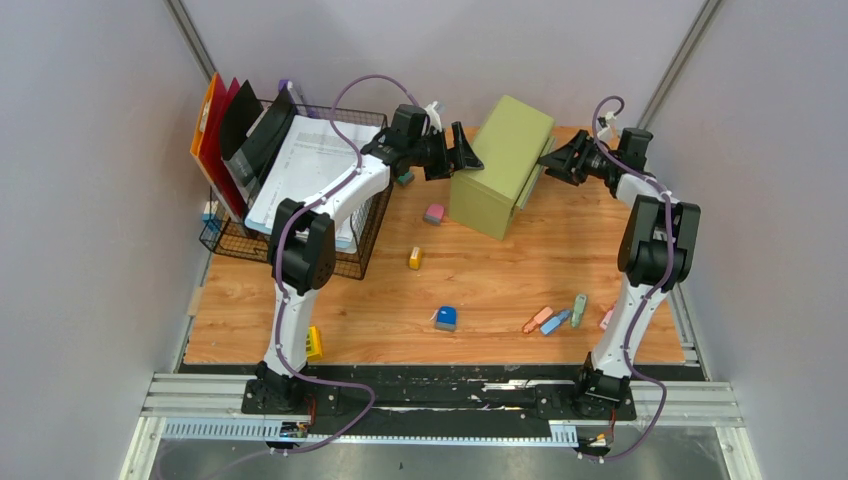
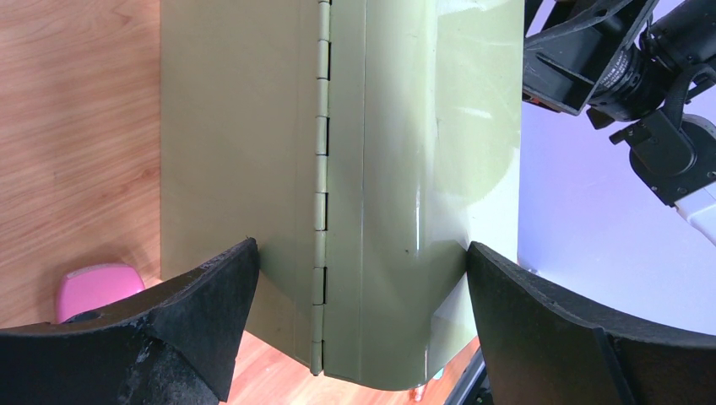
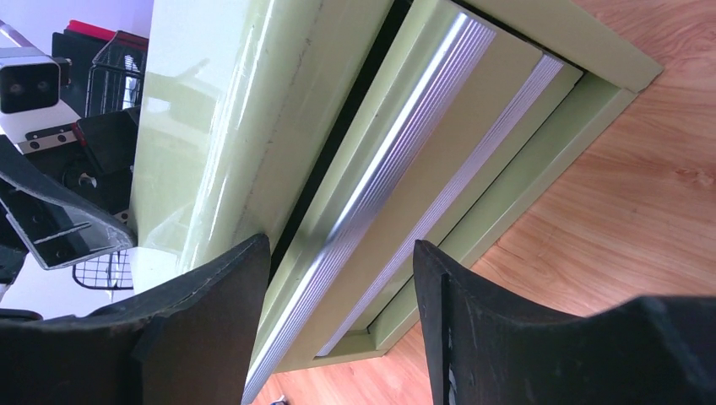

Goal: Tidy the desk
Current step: Open the drawer in the storage box.

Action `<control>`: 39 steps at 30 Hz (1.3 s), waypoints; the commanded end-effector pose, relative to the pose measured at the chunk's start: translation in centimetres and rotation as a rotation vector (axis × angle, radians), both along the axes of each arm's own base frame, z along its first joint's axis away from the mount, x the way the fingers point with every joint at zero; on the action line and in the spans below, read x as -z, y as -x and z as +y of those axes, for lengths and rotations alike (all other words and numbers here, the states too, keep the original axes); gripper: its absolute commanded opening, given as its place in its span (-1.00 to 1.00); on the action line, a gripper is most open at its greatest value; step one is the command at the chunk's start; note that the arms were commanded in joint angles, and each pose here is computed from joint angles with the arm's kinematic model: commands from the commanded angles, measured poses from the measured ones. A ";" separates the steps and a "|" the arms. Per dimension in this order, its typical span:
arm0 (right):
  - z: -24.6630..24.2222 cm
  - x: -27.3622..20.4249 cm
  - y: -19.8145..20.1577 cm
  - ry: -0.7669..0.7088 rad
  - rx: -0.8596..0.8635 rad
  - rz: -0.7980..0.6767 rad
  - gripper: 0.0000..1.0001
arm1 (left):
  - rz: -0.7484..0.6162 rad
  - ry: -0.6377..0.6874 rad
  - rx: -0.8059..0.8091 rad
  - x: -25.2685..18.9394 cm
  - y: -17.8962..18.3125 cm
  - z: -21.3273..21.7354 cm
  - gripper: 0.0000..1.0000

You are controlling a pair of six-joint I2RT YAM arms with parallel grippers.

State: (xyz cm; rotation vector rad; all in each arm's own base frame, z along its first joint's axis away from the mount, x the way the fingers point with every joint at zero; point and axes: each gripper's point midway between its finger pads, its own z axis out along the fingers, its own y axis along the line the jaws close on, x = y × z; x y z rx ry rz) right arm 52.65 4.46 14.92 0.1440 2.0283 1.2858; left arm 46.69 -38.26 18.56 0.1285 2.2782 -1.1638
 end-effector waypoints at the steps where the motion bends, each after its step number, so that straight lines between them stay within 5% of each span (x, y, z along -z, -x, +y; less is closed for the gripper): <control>1: 0.3 0.2 -0.5 0.034 -0.005 -0.032 0.27 | 0.172 -0.176 -0.003 7.6 2.1 1.9 0.92; 19: 0.6 0.2 -1.0 0.058 0.041 0.027 0.21 | 0.171 -0.172 -0.001 7.4 2.3 1.9 0.92; 28: 1.0 0.4 -1.0 0.080 0.050 0.060 -0.30 | 0.176 -0.170 0.001 7.5 2.2 1.8 0.92; 39: 1.2 0.4 -1.2 0.074 0.050 0.073 -0.62 | 0.177 -0.166 0.002 7.3 2.3 1.8 0.92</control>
